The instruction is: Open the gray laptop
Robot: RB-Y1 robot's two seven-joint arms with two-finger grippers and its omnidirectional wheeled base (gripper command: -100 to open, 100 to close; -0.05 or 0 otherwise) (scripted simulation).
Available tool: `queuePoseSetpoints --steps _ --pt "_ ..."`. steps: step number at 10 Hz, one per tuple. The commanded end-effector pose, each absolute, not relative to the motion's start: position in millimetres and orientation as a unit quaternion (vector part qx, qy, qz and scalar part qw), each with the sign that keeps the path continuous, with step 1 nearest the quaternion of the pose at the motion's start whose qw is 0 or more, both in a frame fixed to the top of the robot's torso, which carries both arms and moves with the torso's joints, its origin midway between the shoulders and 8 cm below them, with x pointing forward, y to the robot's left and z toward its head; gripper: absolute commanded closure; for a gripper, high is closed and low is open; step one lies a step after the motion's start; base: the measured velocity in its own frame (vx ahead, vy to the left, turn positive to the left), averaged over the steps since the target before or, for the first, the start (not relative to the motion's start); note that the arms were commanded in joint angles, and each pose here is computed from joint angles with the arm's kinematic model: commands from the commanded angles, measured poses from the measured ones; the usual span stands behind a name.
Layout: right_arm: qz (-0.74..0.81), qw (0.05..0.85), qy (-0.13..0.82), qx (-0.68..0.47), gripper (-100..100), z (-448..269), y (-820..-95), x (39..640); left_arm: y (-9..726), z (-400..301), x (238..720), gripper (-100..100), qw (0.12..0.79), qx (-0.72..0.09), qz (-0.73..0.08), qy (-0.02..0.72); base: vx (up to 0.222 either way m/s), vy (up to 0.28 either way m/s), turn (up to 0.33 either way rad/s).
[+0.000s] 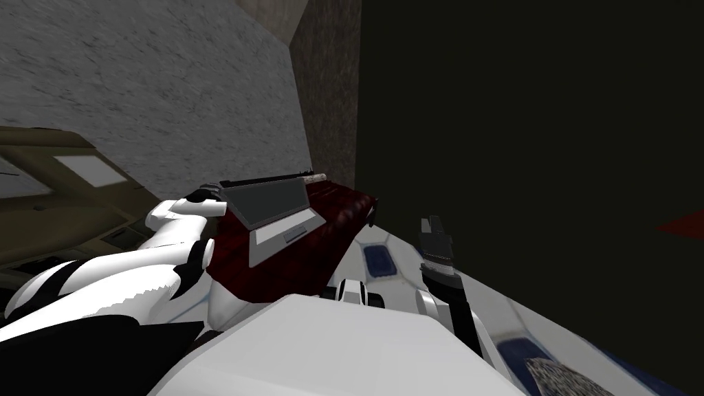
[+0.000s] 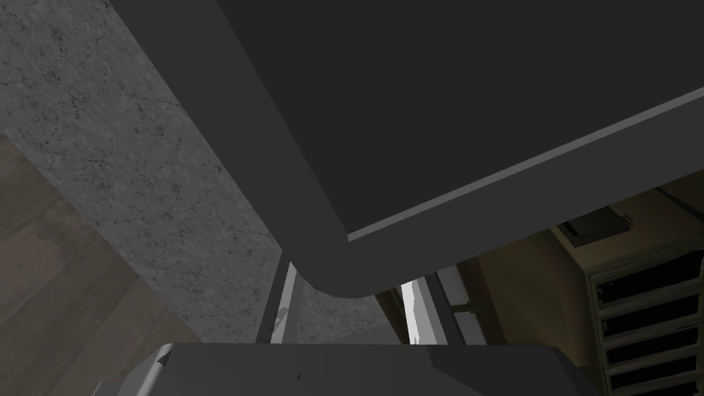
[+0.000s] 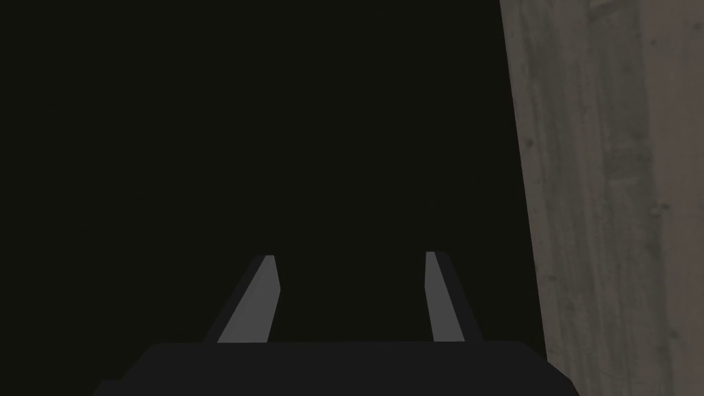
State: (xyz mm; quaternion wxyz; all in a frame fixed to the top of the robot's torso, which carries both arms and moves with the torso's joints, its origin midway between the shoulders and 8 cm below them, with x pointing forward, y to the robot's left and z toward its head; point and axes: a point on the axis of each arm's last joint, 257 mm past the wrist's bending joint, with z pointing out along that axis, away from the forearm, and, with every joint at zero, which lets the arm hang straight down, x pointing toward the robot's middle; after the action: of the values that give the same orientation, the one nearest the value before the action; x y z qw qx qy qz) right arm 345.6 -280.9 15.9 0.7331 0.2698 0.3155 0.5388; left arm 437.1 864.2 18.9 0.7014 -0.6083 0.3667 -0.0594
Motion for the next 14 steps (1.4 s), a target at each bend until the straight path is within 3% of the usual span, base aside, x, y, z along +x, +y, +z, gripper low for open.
queuePoseSetpoints --steps 1,9,14 --pt "0.539 0.733 0.315 0.270 0 15.9 -280.9 345.6 865.9 14.1 438.5 100 0.698 -0.611 -0.070 0.367 0.038 -0.052 0.090" --pt "0.539 0.733 0.315 0.270 0 15.9 -280.9 345.6 867.3 16.2 440.6 100 0.699 -0.603 -0.072 0.378 0.022 -0.034 0.045" --pt "0.539 0.733 0.315 0.270 0 15.9 -280.9 345.6 847.2 1.8 454.8 100 0.722 -0.563 -0.110 0.386 0.087 -0.049 0.166"
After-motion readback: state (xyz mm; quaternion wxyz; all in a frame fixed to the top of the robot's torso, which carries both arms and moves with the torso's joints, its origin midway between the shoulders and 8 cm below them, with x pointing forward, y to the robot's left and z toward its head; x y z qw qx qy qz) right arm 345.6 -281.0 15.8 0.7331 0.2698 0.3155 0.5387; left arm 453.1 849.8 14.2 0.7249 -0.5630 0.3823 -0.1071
